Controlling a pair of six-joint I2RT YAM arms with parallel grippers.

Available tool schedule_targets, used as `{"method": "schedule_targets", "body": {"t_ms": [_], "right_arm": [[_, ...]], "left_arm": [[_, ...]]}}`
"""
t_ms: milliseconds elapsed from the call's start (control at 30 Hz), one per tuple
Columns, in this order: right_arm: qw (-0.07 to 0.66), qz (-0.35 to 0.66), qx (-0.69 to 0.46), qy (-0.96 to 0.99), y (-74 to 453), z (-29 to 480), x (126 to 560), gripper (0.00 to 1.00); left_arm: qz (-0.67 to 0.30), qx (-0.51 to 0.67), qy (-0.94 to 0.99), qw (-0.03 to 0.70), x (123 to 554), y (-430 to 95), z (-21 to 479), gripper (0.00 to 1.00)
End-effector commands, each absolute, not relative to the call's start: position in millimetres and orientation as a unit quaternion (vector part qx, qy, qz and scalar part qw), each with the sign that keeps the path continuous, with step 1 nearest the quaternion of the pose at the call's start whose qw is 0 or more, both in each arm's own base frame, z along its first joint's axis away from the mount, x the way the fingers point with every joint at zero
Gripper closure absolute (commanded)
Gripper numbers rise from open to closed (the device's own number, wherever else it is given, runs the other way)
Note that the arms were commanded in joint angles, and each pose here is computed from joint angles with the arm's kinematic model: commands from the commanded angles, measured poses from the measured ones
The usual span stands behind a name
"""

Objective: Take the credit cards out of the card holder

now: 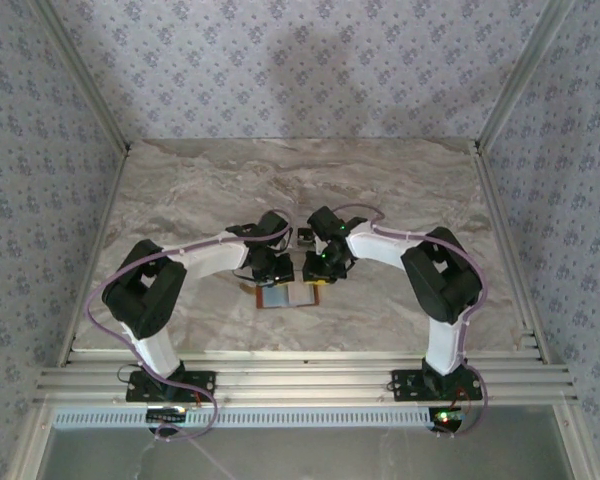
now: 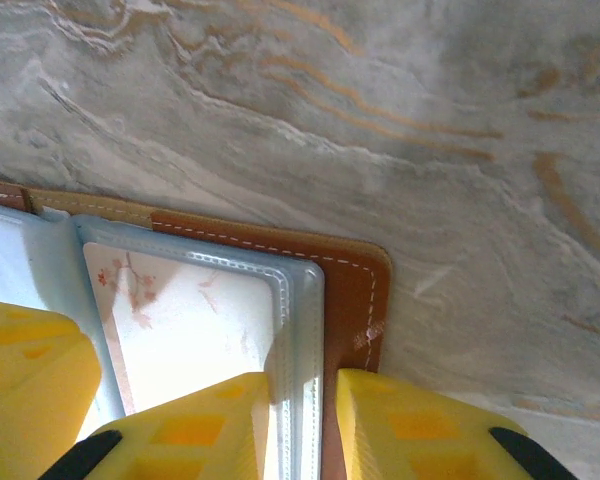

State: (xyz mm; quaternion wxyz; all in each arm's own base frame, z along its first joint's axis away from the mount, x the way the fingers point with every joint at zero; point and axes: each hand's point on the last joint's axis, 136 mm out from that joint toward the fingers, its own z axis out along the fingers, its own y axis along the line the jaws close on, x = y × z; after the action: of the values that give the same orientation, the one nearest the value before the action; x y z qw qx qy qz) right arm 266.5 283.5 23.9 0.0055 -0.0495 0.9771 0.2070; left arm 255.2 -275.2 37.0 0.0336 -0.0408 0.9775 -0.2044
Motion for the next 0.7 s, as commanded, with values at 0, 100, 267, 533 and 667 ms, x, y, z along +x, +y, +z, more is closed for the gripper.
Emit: {"method": "schedule_targets", "body": {"t_ms": [0,100,267,533,667], "right_arm": [[-0.018,0.153,-0.046,0.987,258,11,246,0.72],[-0.016,0.152,-0.042,0.987,255,12,246,0.72],[-0.017,0.153,-0.037,0.987,254,13,245,0.72],[-0.021,0.159,-0.036,0.986,255,12,244,0.73],[-0.02,0.158,-0.034,0.987,253,12,244,0.73]], "left_arm": [[-0.23,-0.029,0.972,0.039,261,-291,50,0.83],[-0.232,-0.025,0.972,0.034,260,-293,48,0.83],[-0.231,-0.025,0.972,0.023,255,-294,41,0.84],[-0.189,-0.025,0.982,0.004,243,-281,21,0.85],[-0.175,-0.028,0.984,0.0,239,-275,15,0.85]]}}
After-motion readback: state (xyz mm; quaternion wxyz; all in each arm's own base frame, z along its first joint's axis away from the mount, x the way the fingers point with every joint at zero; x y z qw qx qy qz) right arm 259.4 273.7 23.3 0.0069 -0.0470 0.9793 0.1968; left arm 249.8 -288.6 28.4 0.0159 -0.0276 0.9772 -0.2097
